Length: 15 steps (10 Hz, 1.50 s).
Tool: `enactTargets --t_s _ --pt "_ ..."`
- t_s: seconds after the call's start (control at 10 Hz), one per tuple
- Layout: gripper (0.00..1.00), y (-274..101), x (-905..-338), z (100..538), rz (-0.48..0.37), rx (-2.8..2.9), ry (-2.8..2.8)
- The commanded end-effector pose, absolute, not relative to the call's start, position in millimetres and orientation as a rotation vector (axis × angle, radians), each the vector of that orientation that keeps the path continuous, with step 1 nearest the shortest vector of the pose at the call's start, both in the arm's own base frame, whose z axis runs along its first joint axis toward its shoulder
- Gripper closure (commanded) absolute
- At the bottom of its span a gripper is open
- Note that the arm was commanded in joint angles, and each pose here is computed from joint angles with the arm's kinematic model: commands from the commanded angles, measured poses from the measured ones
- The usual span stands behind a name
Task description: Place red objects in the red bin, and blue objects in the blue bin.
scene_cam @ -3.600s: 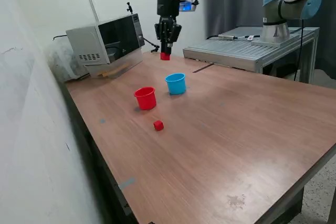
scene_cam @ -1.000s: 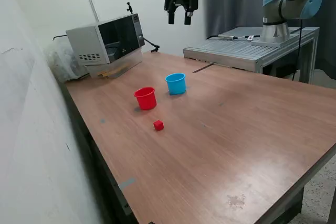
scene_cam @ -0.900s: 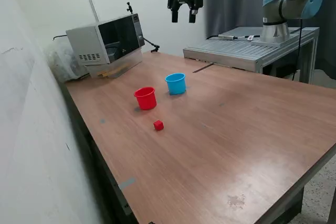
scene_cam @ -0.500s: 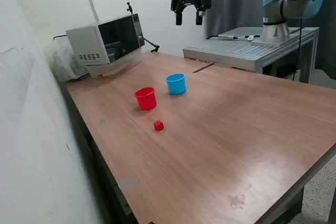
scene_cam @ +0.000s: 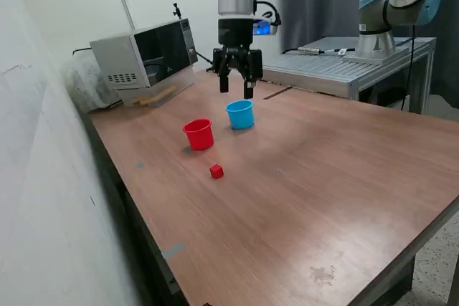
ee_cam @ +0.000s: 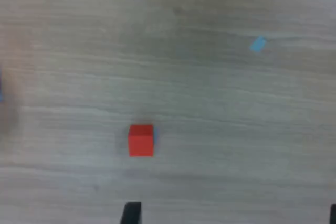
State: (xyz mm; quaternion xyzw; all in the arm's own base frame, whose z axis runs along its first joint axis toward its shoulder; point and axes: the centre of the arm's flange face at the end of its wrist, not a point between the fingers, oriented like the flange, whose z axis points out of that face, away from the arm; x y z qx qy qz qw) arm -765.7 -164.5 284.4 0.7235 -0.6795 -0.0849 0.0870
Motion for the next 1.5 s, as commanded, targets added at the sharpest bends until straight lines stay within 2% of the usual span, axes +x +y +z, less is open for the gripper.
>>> enactTargets --t_s 0.0,0.2,0.8,1.3,1.4 --pt "0.0 -152 -805 216 -0.24 2.149 -2.059" --pt "0.0 -139 -820 191 -0.257 2.123 -2.069" --pt "0.0 -127 -835 122 -0.234 2.133 -2.11" --pt "0.0 -108 -839 115 -0.233 2.111 -2.137" --pt "1.0 -105 -839 116 -0.239 2.106 -2.138"
